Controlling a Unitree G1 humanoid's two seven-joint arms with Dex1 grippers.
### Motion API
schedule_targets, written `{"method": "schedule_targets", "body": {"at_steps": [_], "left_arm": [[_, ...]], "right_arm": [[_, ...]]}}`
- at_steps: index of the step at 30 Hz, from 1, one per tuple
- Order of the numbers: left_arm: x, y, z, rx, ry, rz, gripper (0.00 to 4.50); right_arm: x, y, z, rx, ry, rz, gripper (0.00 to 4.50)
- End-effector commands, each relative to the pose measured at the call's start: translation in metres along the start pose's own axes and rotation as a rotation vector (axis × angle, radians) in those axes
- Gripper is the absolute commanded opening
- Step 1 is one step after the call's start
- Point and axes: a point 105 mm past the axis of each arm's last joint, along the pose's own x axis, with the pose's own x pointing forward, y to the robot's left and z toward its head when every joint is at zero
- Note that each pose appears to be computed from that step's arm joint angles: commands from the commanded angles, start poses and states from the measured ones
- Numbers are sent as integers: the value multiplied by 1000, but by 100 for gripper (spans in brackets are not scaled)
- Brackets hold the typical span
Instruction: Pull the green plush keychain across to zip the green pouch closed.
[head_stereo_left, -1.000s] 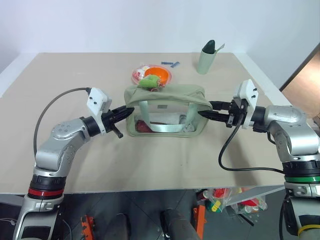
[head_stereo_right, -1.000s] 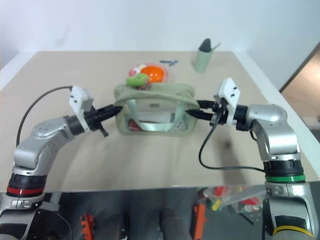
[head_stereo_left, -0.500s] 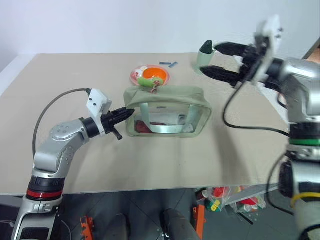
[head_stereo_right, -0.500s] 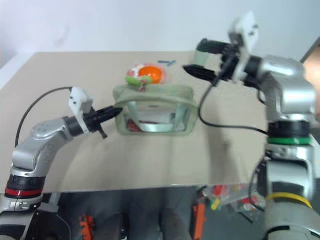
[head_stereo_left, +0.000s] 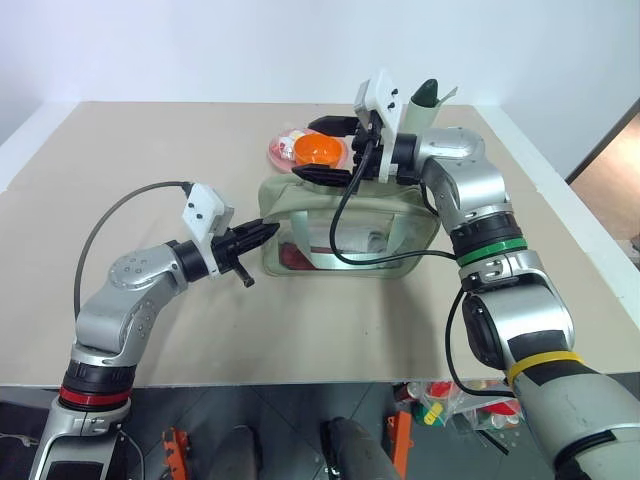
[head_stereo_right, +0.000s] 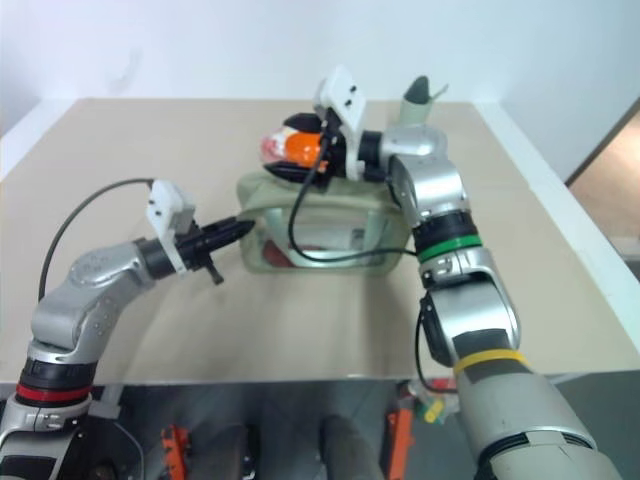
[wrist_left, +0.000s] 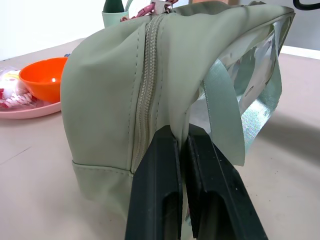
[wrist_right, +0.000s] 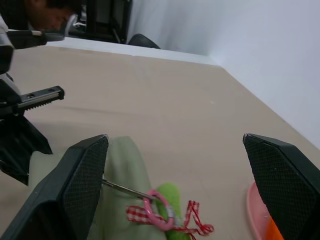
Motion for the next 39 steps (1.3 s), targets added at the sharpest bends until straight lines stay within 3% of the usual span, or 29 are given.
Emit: {"method": "schedule_targets", "body": {"at_steps": [1, 16, 25, 39], "left_arm": [[1, -5, 1, 17, 2, -14, 0], [-10, -14, -7, 6, 27, -27, 0], [-9, -15, -6, 11, 24, -28, 0], [-2, -13, 2, 13, -5, -26, 0]], "right_arm": [[5, -2, -3, -1, 20, -6, 446], [-36, -55, 30, -42, -4, -202, 446], [-30, -27, -15, -228, 180, -23, 446], [-27, -1, -34, -265, 234, 167, 446]]}}
